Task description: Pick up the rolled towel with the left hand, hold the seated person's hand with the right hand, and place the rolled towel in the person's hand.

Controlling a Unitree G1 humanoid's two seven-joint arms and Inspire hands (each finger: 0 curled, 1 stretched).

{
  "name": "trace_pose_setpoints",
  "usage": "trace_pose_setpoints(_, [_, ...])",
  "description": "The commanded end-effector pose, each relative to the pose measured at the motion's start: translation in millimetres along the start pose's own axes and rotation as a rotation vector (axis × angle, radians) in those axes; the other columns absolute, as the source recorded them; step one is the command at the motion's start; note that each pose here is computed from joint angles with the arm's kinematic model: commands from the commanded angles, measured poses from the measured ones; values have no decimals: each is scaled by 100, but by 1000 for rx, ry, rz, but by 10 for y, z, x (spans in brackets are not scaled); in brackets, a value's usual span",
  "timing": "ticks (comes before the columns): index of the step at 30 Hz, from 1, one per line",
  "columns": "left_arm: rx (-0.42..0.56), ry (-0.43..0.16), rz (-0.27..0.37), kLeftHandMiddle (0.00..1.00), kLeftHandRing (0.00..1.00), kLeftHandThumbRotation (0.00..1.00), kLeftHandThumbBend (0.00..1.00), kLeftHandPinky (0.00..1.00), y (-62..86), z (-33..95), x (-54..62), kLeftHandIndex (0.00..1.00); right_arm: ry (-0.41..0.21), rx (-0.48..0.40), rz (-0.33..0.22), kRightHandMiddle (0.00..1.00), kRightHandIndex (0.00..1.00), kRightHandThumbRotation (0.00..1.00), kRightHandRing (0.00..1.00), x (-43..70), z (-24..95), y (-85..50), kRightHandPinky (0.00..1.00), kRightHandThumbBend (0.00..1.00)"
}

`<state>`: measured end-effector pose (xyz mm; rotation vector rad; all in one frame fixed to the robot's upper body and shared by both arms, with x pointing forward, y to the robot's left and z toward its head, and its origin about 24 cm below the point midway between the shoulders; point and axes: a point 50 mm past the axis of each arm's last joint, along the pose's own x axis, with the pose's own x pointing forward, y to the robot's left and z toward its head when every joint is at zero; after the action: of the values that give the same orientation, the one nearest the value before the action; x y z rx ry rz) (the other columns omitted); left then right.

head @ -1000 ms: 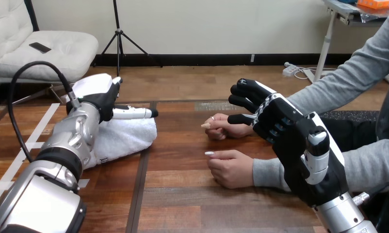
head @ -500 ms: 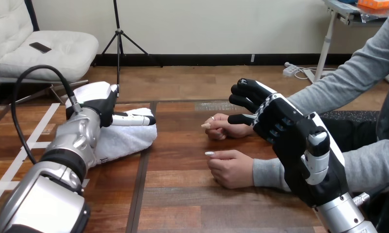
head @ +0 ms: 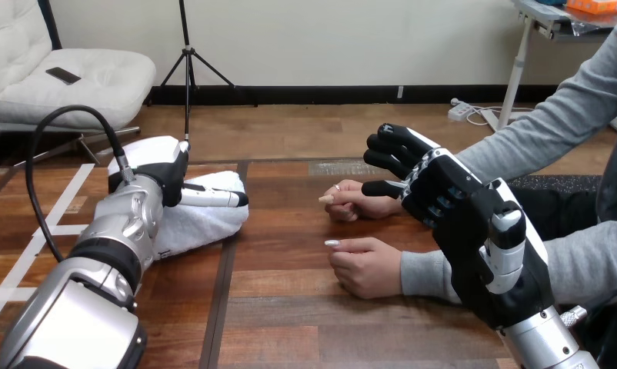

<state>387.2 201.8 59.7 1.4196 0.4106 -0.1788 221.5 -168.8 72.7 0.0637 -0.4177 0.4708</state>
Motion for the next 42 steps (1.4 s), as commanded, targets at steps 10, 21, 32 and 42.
trace_pose_setpoints(10, [34, 0, -14, 100, 100, 77, 98, 100, -20, 61, 1, 100, -92, -42, 9, 88, 86, 100, 88, 65, 201, -24, 78, 100])
trace_pose_setpoints(21, [67, 6, -44, 100, 100, 77, 99, 100, -56, 66, 0, 100, -99, -46, 13, 87, 85, 100, 87, 54, 235, -10, 77, 100])
trace_pose_setpoints(32, [82, 13, -57, 100, 100, 75, 100, 100, -76, 74, -2, 100, -111, -53, 11, 86, 84, 100, 86, 42, 254, 5, 75, 100])
trace_pose_setpoints(42, [84, 20, -72, 100, 100, 74, 100, 100, -96, 77, -3, 100, -115, -53, 7, 86, 84, 100, 85, 34, 260, 10, 74, 100])
